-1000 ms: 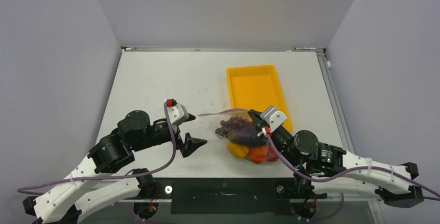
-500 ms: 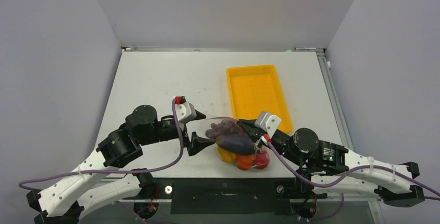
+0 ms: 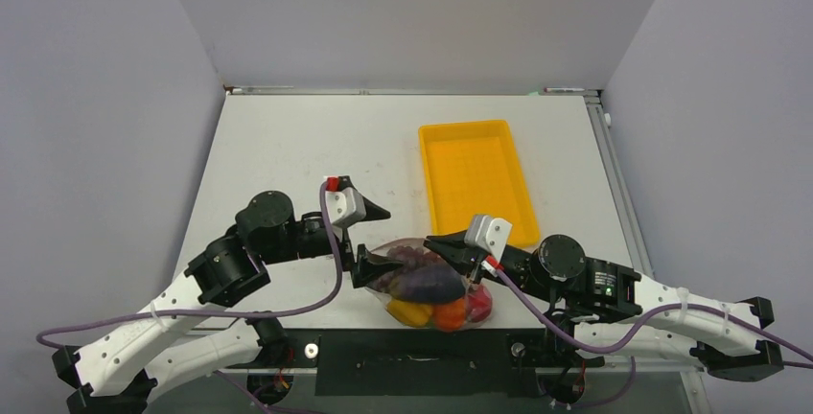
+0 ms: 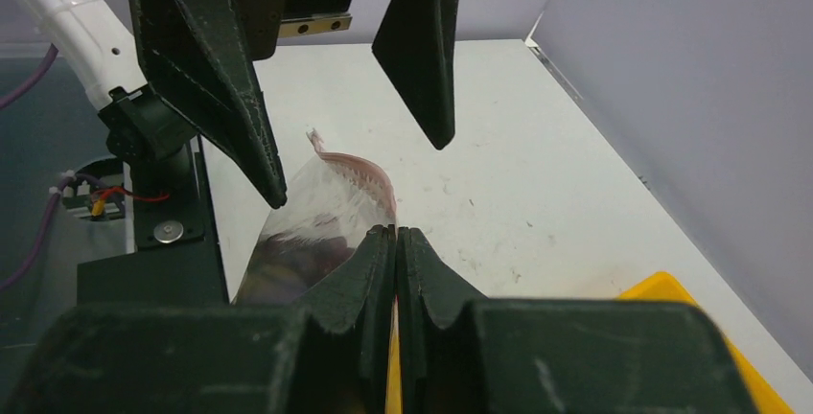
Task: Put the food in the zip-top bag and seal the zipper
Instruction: Place the zipper food storage bag at the center of the board.
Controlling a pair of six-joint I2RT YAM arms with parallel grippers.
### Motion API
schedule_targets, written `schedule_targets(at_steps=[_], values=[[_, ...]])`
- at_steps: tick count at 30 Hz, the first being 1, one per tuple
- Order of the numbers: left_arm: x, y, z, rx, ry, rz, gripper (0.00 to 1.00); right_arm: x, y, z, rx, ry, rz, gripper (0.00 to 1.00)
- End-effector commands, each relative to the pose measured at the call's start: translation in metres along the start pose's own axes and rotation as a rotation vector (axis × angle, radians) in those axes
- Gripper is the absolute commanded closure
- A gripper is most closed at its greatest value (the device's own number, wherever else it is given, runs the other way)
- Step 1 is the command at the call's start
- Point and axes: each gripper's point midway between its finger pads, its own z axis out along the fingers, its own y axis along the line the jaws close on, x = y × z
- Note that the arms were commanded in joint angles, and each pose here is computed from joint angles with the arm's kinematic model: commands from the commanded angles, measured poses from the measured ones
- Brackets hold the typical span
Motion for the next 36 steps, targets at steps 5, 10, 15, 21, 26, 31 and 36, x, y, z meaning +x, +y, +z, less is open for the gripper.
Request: schedule_targets(at_steps=[5, 10, 15, 21, 26, 31, 36], values=[[0.009, -0.016, 0.015, 0.131, 0.012, -0.009, 0.04, -0.078, -0.002, -0.008, -0.044, -0.253, 0.060, 0.95], [0.023, -0.024, 0.017, 0.184, 0.055, -0.025, 0.01, -0.079, -0.001, -0.008, -0.046, -0.258, 0.062, 0.95], [0.041, -0.023, 0.021, 0.197, 0.124, -0.035, 0.12, -0.078, -0.001, -0.008, -0.048, -0.257, 0.063, 0.95], [0.055, -0.023, 0.026, 0.229, 0.199, -0.044, 0.47, -0.076, -0.001, -0.010, -0.042, -0.260, 0.066, 0.95], [0.057, -0.024, 0.028, 0.242, 0.220, -0.049, 0.93, -0.071, -0.003, -0.011, -0.030, -0.253, 0.070, 0.95], [0.053, -0.020, 0.028, 0.211, 0.211, -0.041, 1.00, -0.066, -0.005, -0.015, -0.016, -0.245, 0.073, 0.95], [0.043, -0.012, 0.026, 0.152, 0.179, -0.024, 1.00, -0.060, -0.013, -0.017, 0.032, -0.221, 0.079, 0.95]])
